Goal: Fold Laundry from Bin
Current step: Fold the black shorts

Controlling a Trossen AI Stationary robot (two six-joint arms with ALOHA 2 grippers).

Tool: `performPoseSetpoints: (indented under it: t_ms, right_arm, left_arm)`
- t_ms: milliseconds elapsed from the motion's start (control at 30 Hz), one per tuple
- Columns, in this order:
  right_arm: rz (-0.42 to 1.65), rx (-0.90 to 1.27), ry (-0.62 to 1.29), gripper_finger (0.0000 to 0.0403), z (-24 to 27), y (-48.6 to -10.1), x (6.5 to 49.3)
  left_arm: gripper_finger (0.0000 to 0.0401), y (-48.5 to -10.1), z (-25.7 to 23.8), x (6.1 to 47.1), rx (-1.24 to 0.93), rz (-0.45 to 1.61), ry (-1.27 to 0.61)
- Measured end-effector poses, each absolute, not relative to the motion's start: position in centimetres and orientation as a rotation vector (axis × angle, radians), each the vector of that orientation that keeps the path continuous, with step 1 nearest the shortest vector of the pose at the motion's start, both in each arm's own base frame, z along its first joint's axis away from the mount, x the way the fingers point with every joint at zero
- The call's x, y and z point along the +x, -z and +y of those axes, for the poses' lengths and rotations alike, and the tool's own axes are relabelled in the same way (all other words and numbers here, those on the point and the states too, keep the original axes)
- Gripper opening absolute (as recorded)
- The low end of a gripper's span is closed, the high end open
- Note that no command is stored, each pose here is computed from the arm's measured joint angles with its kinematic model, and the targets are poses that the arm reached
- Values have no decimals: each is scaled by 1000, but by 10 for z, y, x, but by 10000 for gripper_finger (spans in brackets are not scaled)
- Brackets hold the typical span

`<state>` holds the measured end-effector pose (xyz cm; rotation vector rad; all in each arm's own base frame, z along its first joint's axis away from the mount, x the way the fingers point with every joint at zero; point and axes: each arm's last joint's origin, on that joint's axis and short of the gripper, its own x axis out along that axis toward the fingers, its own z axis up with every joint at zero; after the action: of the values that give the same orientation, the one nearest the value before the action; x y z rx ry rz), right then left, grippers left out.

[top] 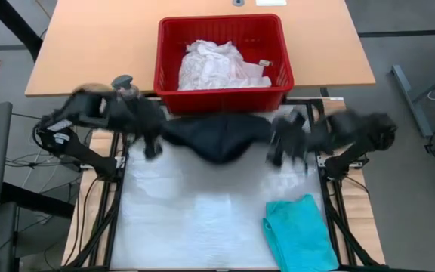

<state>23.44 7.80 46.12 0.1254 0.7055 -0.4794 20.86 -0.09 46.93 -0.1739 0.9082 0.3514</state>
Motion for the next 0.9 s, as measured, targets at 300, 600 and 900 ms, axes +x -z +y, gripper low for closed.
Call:
performPoseSetpoints:
  t_ms: [300,600,900]
  right_arm:
    - [1019,106,422,27,172,-369,281]
    - [1230,-43,63,75,234,-297,321]
    - [1214,27,-277,135,267,-291,324]
  left_arm:
    - [0,-345,-60,224,-197,1439,-180]
    - [0,-266,-95,223,-361,1578,33]
    - [0,-262,-128,223,-479,1536,283]
